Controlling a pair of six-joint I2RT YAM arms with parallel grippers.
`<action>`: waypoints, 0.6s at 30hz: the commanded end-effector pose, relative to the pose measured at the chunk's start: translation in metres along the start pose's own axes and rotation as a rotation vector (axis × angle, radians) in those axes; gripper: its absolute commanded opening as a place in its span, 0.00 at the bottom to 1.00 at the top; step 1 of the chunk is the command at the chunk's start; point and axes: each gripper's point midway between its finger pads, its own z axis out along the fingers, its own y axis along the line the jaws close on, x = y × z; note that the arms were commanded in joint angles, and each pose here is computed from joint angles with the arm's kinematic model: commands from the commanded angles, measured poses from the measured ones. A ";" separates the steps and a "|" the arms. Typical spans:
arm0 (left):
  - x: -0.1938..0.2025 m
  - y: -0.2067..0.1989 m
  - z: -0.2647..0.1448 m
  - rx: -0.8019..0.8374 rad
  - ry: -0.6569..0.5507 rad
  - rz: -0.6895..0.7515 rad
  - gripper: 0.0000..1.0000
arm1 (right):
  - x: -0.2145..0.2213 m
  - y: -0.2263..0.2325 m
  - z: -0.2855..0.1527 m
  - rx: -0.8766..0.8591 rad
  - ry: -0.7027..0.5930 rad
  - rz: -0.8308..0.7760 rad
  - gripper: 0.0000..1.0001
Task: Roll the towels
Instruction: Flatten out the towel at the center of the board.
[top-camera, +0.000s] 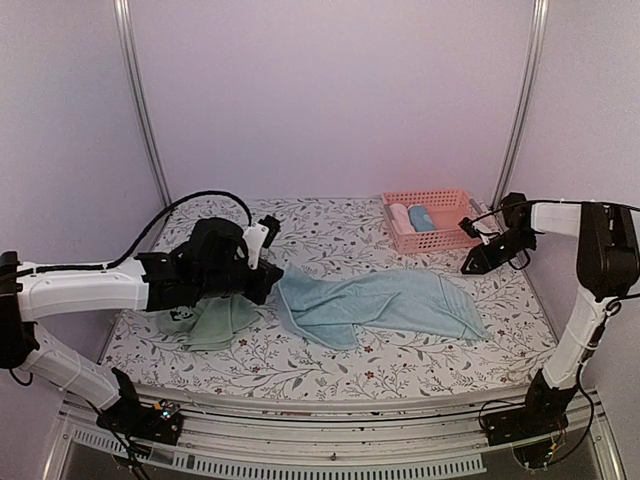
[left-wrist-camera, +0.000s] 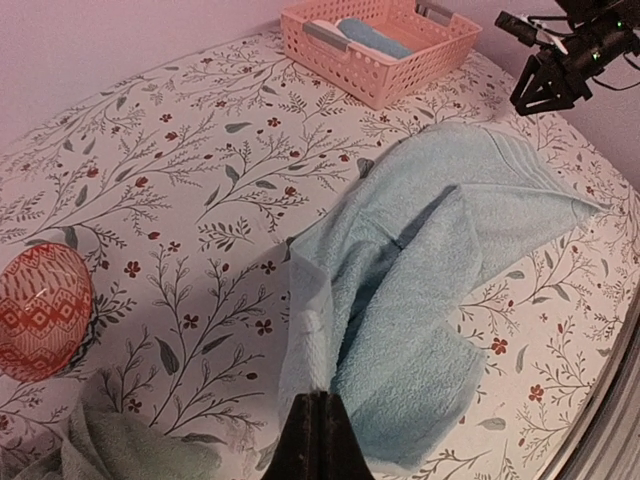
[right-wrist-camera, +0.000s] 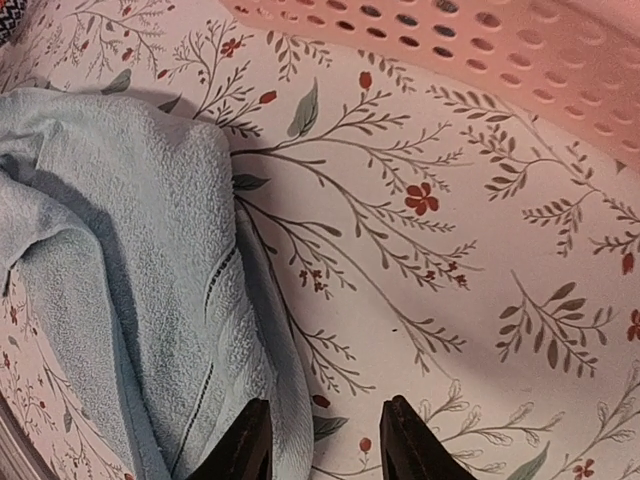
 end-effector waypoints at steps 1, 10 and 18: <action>0.002 -0.004 0.009 0.004 0.002 -0.010 0.00 | 0.011 0.027 0.036 -0.108 0.088 0.009 0.39; -0.037 0.007 0.025 -0.122 0.014 0.095 0.00 | -0.009 0.018 0.038 0.017 0.105 -0.058 0.03; -0.113 0.016 -0.045 -0.200 -0.194 0.192 0.00 | -0.059 0.041 -0.089 0.233 -0.157 -0.276 0.03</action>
